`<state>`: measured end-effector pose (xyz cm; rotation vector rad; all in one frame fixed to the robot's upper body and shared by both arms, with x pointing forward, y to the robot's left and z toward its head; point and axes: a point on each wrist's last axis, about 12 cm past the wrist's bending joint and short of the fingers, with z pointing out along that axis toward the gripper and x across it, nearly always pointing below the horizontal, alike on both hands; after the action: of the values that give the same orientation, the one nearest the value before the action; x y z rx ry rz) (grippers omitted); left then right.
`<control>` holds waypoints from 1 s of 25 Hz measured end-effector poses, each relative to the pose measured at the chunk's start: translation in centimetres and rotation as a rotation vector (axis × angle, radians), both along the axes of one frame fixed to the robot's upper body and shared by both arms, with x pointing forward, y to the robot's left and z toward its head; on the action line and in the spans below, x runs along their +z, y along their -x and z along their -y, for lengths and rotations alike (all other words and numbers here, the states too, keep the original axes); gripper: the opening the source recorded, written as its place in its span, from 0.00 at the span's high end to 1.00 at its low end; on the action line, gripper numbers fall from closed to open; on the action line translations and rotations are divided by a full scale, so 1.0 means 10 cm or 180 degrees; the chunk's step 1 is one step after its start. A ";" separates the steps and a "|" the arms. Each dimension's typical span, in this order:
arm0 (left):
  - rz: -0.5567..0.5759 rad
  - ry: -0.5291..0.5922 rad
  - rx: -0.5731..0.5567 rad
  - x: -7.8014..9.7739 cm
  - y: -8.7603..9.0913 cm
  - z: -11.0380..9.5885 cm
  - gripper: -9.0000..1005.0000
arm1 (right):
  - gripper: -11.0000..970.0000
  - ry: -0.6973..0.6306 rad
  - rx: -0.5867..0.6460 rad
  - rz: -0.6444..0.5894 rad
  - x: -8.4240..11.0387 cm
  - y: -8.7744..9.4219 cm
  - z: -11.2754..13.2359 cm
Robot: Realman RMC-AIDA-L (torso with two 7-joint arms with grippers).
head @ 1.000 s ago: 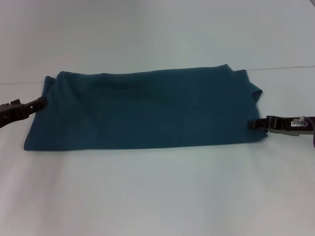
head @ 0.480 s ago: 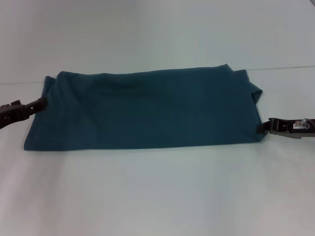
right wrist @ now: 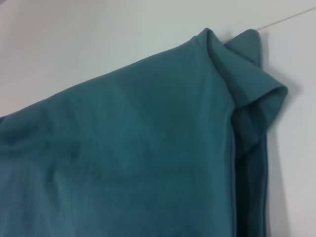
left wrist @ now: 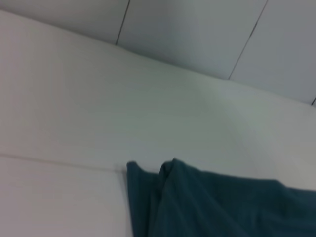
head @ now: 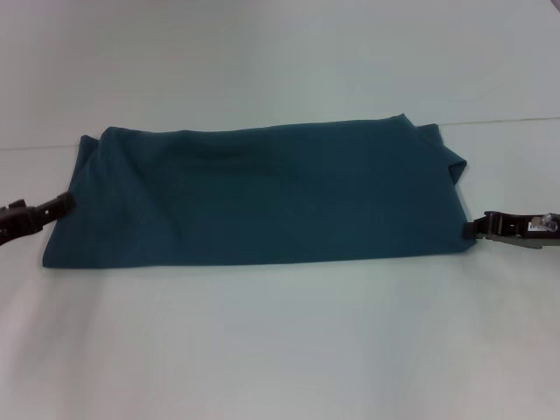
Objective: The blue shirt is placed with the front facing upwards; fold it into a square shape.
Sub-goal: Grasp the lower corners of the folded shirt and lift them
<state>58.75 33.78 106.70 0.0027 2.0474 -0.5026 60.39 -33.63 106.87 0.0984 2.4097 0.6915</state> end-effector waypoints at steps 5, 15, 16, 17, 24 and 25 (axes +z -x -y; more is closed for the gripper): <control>-0.0104 -0.0064 -0.0064 -0.06 0.04 0.02 0.10 | 0.99 0.0000 0.0007 0.0004 0.00 0.00 -0.01; -0.0425 -0.0110 -0.0179 -0.14 0.10 0.04 0.10 | 0.99 -0.0009 0.0014 -0.0017 -0.02 0.03 0.01; -0.0447 -0.0109 -0.0174 -0.14 0.10 0.03 0.10 | 0.99 -0.0008 0.0015 -0.0016 -0.02 0.03 0.01; -0.0457 -0.0105 -0.0166 -0.14 0.10 0.03 0.10 | 0.99 -0.0006 0.0017 -0.0016 -0.02 0.03 0.01; -0.0460 -0.0151 -0.0090 -0.14 0.06 0.04 0.10 | 0.99 0.0001 0.0028 -0.0017 -0.02 0.03 0.00; -0.0461 -0.0172 -0.0087 -0.15 0.05 0.05 0.10 | 0.99 0.0001 0.0028 -0.0017 -0.02 0.03 0.00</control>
<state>58.25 33.31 105.22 0.0272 2.2048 -0.4761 60.10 -33.65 106.68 0.0896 2.4168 0.6956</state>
